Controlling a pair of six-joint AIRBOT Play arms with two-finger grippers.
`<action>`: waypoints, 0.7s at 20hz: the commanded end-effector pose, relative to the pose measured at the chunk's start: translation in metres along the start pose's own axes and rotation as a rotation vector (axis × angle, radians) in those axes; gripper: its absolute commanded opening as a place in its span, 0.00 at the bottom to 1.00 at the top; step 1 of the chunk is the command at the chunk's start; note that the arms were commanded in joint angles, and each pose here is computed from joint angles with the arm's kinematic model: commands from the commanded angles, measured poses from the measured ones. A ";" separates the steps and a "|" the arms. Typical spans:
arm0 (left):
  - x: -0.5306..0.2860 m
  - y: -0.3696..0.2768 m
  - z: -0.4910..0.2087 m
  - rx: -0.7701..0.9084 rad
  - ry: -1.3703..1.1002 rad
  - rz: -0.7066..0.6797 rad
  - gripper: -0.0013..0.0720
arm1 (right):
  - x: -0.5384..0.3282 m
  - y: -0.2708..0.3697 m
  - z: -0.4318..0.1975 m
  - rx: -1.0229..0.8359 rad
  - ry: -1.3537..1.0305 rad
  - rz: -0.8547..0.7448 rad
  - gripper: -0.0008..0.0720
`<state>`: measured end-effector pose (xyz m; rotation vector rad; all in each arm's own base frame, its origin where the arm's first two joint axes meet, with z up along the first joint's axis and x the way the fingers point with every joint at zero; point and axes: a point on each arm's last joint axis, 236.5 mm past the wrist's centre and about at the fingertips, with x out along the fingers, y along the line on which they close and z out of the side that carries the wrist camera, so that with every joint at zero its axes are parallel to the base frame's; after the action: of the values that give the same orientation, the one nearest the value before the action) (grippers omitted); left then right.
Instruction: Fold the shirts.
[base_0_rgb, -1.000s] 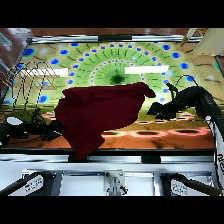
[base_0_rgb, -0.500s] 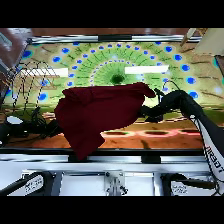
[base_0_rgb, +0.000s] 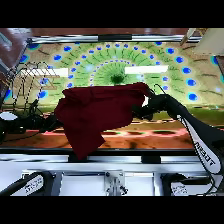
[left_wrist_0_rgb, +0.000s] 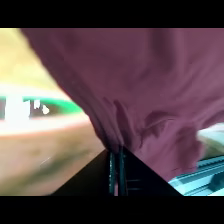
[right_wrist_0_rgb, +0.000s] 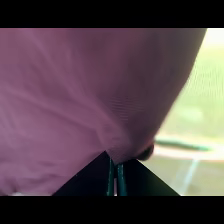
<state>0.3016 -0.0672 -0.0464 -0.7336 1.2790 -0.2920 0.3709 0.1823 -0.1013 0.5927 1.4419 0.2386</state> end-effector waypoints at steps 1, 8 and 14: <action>-0.029 -0.035 0.032 0.107 -0.091 -0.042 0.06 | -0.016 0.022 0.009 -0.045 -0.040 0.035 0.12; -0.308 -0.276 0.071 0.805 -0.835 -0.080 0.06 | -0.320 0.177 0.040 -0.780 -0.697 0.072 0.12; -0.512 -0.406 -0.094 1.006 -1.493 -0.256 0.06 | -0.560 0.242 -0.095 -0.894 -1.269 0.252 0.12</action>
<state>0.2431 -0.0858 0.5118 -0.0784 -0.1282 -0.4183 0.3320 0.1473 0.4147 0.0715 0.2035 0.5493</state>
